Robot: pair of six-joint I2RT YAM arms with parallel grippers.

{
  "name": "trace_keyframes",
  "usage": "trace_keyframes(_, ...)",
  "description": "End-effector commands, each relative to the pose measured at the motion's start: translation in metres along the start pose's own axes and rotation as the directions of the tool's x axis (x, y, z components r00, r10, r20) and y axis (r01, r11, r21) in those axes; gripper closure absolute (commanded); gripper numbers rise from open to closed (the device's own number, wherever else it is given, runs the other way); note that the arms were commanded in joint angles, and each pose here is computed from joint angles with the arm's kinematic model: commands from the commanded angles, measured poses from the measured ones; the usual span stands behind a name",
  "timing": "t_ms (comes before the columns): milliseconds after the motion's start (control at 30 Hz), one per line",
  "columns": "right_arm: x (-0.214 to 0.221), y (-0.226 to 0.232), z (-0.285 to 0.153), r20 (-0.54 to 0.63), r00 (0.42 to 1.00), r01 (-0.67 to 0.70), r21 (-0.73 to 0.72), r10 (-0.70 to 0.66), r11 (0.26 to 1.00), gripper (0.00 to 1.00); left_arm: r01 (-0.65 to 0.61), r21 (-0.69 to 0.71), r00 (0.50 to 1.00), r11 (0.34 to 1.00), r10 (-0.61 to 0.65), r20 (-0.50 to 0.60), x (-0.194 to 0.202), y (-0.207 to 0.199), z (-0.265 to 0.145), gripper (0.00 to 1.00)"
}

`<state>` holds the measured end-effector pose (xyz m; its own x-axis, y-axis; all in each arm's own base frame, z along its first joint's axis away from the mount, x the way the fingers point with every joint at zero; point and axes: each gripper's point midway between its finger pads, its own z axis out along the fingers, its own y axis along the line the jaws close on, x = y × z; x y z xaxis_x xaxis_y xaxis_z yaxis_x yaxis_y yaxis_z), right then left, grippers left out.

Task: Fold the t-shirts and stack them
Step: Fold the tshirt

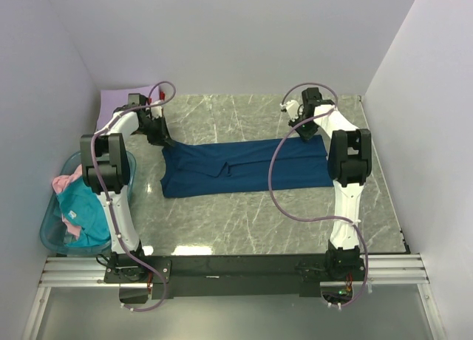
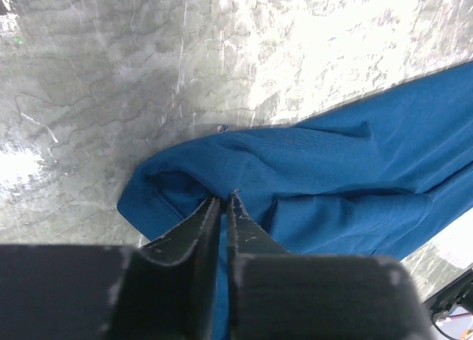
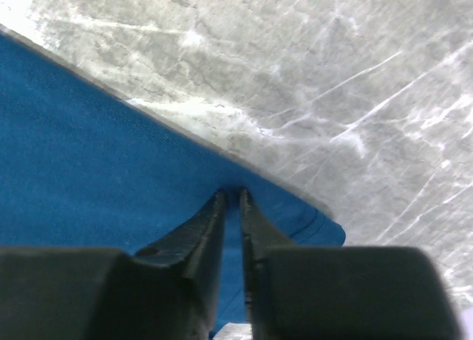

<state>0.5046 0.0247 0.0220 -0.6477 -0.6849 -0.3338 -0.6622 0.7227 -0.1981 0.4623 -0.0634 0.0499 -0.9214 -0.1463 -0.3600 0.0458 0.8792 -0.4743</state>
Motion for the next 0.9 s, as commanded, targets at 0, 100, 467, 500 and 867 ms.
trace_keyframes(0, 0.001, -0.01, 0.004, -0.023, 0.999, 0.027, 0.041, -0.026, 0.999, 0.81, -0.015, -0.005, 0.999, 1.0, 0.015, 0.037, -0.013, 0.001, -0.005, 0.9)
trace_keyframes(100, 0.005, -0.011, 0.007, -0.041, 0.999, 0.029, 0.048, -0.027, 0.998, 0.94, -0.011, -0.025, 0.999, 1.0, 0.012, 0.039, -0.011, 0.007, -0.006, 0.99)
trace_keyframes(467, 0.019, -0.026, 0.008, -0.088, 0.996, 0.0, 0.104, 0.009, 0.995, 1.0, 0.068, -0.099, 0.997, 0.993, -0.064, 0.045, -0.006, 0.039, -0.006, 0.99)
trace_keyframes(500, 0.02, -0.027, 0.007, -0.088, 0.996, -0.003, 0.105, 0.012, 0.994, 1.0, 0.07, -0.104, 0.997, 0.992, -0.066, 0.042, -0.005, 0.039, -0.005, 0.99)
trace_keyframes(867, 0.017, -0.026, 0.004, -0.077, 0.997, -0.011, 0.107, 0.019, 0.994, 1.0, 0.07, -0.096, 0.997, 0.993, -0.067, 0.036, -0.007, 0.041, 0.003, 0.99)
